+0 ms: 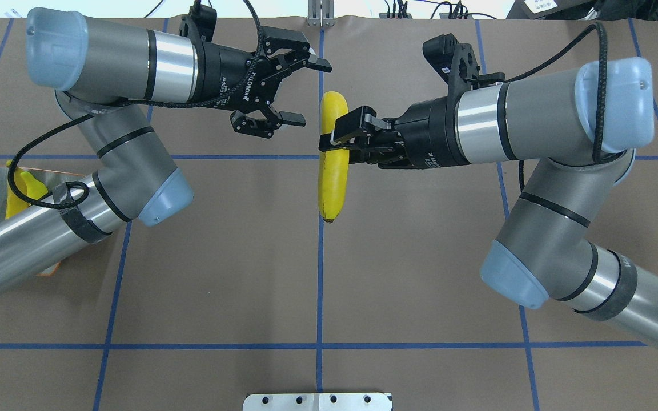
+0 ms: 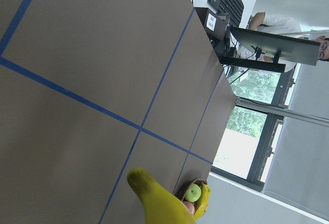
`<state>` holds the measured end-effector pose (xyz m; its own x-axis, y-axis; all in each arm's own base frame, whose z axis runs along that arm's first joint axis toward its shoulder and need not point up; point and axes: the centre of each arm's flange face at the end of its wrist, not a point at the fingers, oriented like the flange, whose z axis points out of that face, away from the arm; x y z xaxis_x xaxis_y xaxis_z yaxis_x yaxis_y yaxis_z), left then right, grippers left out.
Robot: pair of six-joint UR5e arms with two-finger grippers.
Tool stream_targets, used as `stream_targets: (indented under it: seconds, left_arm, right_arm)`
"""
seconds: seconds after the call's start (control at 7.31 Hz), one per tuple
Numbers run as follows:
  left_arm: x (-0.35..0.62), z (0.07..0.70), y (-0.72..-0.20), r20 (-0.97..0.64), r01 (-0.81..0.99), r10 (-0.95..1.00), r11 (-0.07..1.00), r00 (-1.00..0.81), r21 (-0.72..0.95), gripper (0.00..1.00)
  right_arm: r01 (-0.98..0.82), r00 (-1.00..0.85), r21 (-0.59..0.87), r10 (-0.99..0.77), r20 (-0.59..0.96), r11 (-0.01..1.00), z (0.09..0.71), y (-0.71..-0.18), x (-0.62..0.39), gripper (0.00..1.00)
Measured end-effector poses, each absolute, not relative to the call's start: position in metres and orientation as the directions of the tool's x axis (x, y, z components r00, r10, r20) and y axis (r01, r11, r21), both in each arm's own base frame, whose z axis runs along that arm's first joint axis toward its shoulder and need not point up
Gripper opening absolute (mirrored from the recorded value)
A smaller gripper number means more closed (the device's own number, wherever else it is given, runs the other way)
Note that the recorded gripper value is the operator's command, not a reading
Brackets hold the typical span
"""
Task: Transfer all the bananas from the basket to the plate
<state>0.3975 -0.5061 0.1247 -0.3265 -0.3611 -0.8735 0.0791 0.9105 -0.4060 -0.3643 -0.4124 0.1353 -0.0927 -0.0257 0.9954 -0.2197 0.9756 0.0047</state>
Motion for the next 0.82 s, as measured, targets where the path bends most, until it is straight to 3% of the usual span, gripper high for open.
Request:
stream_targets:
  seconds: [0.41,0.82]
  left_arm:
    - [0.403,0.120,-0.495,-0.870,0.053,-0.359,0.916,-0.339,-0.398,0.94]
    - [0.408,0.115,-0.482,-0.853,0.015,-0.375,0.913,-0.363,-0.408,0.82]
  right_arm:
    - [-0.224,-0.127,-0.011,-0.018,0.992,0.974,0.129,-0.412,-0.364,0.00]
    - [-0.226,-0.132,-0.011,-0.020,0.991,0.974,0.127,-0.412,-0.364,0.00]
